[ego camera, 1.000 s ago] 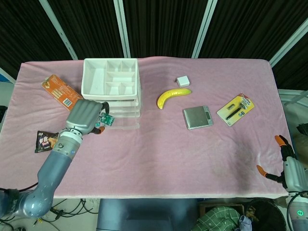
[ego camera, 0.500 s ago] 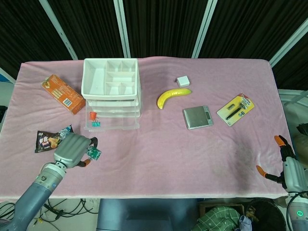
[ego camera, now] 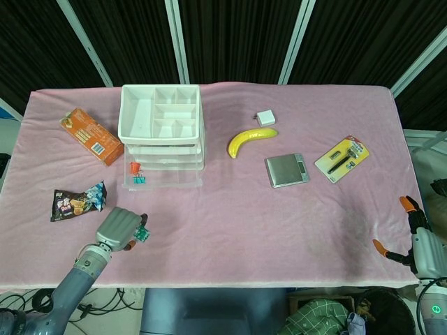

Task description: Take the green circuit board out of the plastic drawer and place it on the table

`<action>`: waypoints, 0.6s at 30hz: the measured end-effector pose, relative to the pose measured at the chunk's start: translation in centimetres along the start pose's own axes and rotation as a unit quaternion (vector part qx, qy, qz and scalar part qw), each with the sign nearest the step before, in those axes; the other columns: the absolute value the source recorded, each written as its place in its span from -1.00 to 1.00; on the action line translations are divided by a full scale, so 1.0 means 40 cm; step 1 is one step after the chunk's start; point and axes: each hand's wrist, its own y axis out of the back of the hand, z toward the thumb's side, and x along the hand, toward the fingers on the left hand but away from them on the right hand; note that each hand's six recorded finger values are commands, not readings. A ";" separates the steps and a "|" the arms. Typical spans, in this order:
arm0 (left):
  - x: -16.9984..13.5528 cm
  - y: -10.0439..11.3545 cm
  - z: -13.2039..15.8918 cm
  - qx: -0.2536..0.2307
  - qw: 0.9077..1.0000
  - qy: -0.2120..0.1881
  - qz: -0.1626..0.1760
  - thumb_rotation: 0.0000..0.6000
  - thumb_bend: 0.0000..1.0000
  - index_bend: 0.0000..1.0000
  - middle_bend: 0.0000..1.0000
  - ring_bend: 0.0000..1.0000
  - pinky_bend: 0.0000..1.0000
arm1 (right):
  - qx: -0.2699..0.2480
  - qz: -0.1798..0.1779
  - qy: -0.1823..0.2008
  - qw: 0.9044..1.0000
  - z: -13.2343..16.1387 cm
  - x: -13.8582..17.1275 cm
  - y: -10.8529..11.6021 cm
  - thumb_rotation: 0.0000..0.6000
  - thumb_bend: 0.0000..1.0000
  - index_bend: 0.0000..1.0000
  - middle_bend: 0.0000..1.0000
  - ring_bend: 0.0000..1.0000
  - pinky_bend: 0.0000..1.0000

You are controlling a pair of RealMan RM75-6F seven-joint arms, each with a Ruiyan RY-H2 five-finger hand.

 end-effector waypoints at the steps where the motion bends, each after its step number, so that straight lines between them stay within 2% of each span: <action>1: 0.006 -0.008 0.002 0.001 1.000 0.002 -0.001 1.00 -0.34 0.05 1.00 1.00 1.00 | 0.000 0.000 0.000 1.000 0.000 0.000 0.000 1.00 -0.75 -1.00 -1.00 -1.00 -0.75; 7: 0.039 -0.043 0.011 0.003 1.000 0.014 -0.009 1.00 -0.38 0.03 1.00 1.00 1.00 | -0.001 0.000 0.000 1.000 0.001 0.000 0.000 1.00 -0.75 -1.00 -1.00 -1.00 -0.75; 10: 0.045 -0.051 0.009 0.004 1.000 0.019 -0.013 1.00 -0.50 0.00 1.00 1.00 1.00 | -0.001 0.000 0.000 1.000 0.001 0.001 -0.001 1.00 -0.75 -1.00 -1.00 -1.00 -0.75; 13: 0.048 -0.059 0.003 0.008 0.999 0.027 -0.020 1.00 -0.65 -0.10 1.00 1.00 1.00 | -0.001 0.000 0.000 1.000 0.001 0.001 0.000 1.00 -0.75 -1.00 -1.00 -1.00 -0.75; 18: 0.047 -0.060 -0.009 0.006 0.999 0.037 -0.023 1.00 -0.76 -0.28 1.00 1.00 1.00 | -0.001 0.000 0.001 1.000 0.002 0.001 0.000 1.00 -0.75 -1.00 -1.00 -1.00 -0.75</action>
